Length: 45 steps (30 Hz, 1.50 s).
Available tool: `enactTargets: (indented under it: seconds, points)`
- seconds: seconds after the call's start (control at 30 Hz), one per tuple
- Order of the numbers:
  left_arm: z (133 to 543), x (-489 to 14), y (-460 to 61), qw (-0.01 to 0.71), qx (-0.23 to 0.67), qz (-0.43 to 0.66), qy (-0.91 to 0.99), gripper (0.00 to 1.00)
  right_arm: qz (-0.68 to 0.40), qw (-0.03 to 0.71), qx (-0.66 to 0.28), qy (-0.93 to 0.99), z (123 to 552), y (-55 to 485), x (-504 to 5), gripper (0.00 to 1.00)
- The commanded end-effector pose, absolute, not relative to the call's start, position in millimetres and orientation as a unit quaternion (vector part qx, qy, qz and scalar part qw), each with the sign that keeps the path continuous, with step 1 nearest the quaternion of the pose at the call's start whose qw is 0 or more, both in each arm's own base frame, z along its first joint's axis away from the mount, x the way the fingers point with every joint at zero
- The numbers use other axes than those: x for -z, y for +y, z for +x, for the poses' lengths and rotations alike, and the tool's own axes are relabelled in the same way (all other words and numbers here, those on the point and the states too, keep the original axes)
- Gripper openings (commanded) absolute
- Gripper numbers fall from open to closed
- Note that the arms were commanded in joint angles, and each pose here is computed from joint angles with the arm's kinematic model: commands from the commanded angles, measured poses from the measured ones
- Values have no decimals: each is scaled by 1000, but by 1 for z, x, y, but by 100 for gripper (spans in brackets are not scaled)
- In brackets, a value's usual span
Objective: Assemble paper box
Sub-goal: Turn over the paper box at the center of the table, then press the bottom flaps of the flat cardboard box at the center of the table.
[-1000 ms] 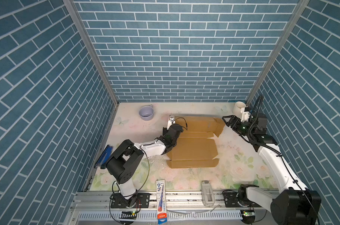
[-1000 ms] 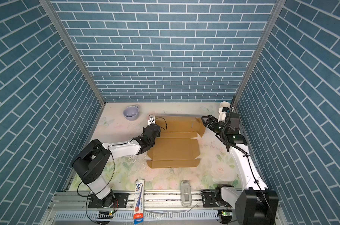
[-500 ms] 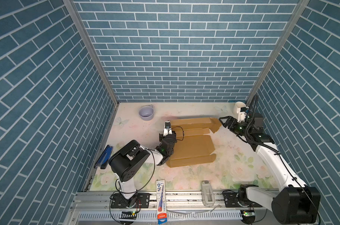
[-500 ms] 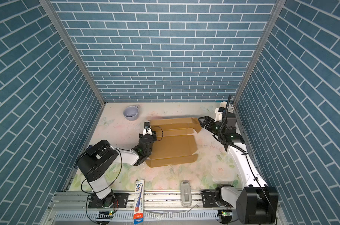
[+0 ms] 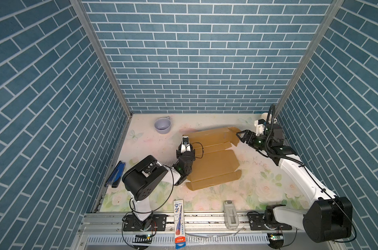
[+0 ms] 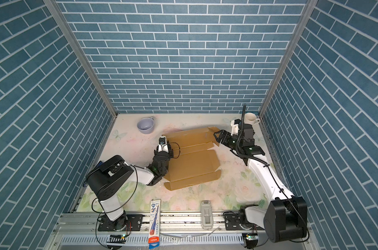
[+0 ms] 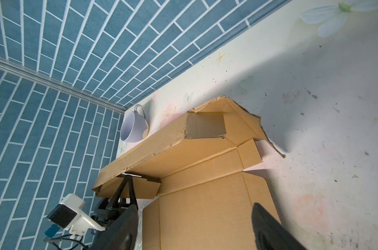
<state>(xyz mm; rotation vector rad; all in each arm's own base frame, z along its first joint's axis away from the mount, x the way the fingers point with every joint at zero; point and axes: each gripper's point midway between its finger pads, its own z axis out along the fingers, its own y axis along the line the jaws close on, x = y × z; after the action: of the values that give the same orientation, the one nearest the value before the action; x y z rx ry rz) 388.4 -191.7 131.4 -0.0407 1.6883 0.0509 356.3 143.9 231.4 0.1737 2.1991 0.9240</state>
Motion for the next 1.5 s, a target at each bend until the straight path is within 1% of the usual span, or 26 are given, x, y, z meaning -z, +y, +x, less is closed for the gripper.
enactTargets:
  seconds: [0.0, 0.17, 0.37, 0.53, 0.67, 0.83, 0.97, 1.1, 1.3, 1.47]
  points:
    - [387, -127, -190, 663, -19, -19, 748, 39, 55, 395, -363, 842, 364, 146, -255, 82]
    - [386, -127, -189, 660, -19, -20, 751, 41, 55, 394, -369, 840, 365, 150, -258, 81]
    - [386, -123, -191, 652, -15, -18, 758, 40, 46, 393, -377, 838, 365, 159, -263, 81]
    - [384, -111, -192, 636, -12, -13, 772, 38, 51, 372, -381, 845, 370, 174, -254, 81]
    - [383, -106, -192, 631, -10, -12, 775, 37, 94, 350, -384, 849, 378, 186, -239, 82]
    - [384, -101, -194, 628, -7, -10, 778, 36, 154, 373, -410, 818, 390, 198, -239, 83]
    - [384, -99, -195, 627, -8, -8, 779, 35, 190, 374, -427, 801, 400, 205, -239, 83]
    - [385, -97, -194, 627, -9, -8, 779, 35, 227, 347, -440, 796, 409, 215, -227, 82]
    - [385, -95, -194, 627, -12, -8, 779, 35, 258, 333, -449, 788, 411, 225, -213, 82]
    - [384, -92, -193, 625, -13, -7, 781, 35, 273, 328, -463, 777, 421, 232, -209, 82]
